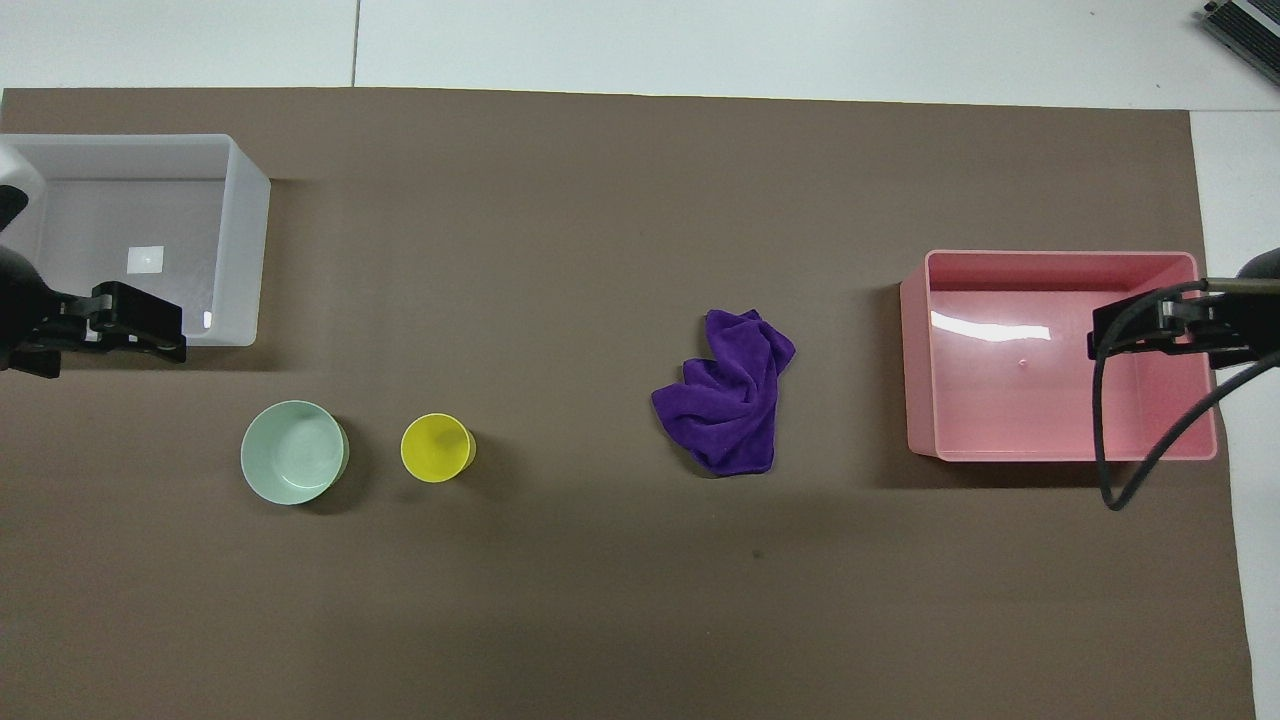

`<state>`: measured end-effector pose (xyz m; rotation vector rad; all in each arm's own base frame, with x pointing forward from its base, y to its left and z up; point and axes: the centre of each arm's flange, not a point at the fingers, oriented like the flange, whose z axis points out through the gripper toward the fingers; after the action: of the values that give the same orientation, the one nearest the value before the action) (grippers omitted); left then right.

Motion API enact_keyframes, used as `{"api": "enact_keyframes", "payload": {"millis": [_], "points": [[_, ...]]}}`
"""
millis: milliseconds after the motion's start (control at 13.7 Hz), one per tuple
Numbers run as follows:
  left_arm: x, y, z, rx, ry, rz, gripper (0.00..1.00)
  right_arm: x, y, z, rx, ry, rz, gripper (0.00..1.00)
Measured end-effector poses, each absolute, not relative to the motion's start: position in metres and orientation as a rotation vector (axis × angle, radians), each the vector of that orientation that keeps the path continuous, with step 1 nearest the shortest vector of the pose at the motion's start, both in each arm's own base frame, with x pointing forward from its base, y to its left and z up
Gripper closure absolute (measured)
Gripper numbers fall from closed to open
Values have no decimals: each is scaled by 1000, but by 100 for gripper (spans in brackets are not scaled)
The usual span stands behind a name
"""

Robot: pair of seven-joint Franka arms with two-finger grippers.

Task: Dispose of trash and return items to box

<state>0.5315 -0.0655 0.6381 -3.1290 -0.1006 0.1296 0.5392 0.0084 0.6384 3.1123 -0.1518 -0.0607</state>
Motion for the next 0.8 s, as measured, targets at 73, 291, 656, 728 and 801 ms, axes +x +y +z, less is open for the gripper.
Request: {"api": "enact_keyframes", "payload": {"millis": [73,291,656,728,801], "points": [[531,-65,638,-3129,-101,129,0,539,8,638,3112,-152,-61,0],[531,-66,638,-3129,-99,129,0,539,8,638,3112,-152,-61,0],[531,-67,638,-3129,-93,131,0,539,8,638,3112,-152,-64,0],[531,-67,638,-3129,-92,132,0,539,8,638,3112,-154,-64,0],[530,-66,638,-3127,-93,142,0,539,6,638,3112,-157,-64,0]]}}
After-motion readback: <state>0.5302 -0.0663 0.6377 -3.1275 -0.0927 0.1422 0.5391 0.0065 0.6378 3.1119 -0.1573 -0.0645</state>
